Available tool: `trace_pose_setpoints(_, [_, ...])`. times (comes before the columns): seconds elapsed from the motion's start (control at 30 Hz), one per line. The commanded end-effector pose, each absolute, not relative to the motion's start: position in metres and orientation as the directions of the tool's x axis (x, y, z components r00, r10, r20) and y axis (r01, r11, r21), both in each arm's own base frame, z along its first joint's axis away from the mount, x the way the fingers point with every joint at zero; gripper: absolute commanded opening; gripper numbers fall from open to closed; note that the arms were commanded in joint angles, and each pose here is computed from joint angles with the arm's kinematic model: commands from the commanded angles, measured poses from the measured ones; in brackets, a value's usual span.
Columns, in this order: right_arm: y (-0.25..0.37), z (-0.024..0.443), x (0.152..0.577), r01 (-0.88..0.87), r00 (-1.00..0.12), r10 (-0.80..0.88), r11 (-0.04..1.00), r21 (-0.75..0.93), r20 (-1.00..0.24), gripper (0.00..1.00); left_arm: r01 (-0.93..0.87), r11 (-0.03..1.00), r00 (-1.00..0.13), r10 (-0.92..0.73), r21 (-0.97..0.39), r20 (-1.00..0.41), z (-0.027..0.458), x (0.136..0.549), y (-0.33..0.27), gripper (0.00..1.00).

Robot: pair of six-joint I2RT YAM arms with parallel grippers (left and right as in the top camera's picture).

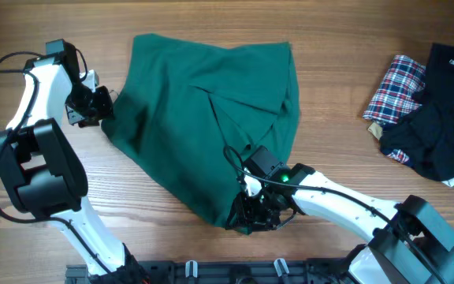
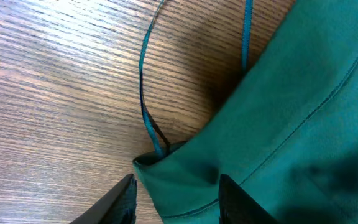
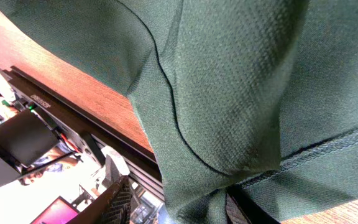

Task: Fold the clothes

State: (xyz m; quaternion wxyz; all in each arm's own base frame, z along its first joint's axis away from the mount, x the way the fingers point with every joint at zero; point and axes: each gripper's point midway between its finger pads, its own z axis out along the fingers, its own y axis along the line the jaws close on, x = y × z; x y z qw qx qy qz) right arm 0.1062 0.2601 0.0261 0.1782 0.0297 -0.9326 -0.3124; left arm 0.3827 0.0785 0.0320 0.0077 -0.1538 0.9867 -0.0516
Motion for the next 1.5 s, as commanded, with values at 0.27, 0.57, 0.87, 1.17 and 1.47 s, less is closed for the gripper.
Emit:
trace_pose_setpoints(0.27, [0.265, 0.033, 0.111, 0.022, -0.943, -0.189, 0.787, 0.617, 0.275, 0.44, -0.25, 0.954, -0.968, -0.244, -0.163, 0.055, 0.012, 0.379, 0.067, 0.39])
trace_pose_setpoints(0.57, [0.265, 0.033, 0.111, 0.022, -0.943, -0.189, 0.787, 0.617, 0.275, 0.44, -0.242, 0.97, -0.97, -0.242, -0.005, 0.0, 0.009, 0.385, 0.098, 0.41])
trace_pose_setpoints(0.87, [0.265, 0.033, 0.112, 0.022, -0.943, -0.188, 0.787, 0.617, 0.274, 0.44, -0.238, 0.958, -0.97, -0.241, -0.157, 0.001, 0.011, 0.391, 0.072, 0.38])
trace_pose_setpoints(1.17, [0.265, 0.033, 0.112, 0.022, -0.943, -0.188, 0.787, 0.617, 0.274, 0.41, -0.245, 0.95, -0.969, -0.242, -0.191, 0.041, 0.012, 0.383, 0.064, 0.04])
trace_pose_setpoints(1.47, [0.266, 0.039, 0.117, 0.038, -0.951, -0.165, 0.779, 0.626, 0.262, 0.04, -0.258, 0.908, -0.966, -0.244, -0.33, 0.083, 0.022, 0.379, 0.038, 0.04])
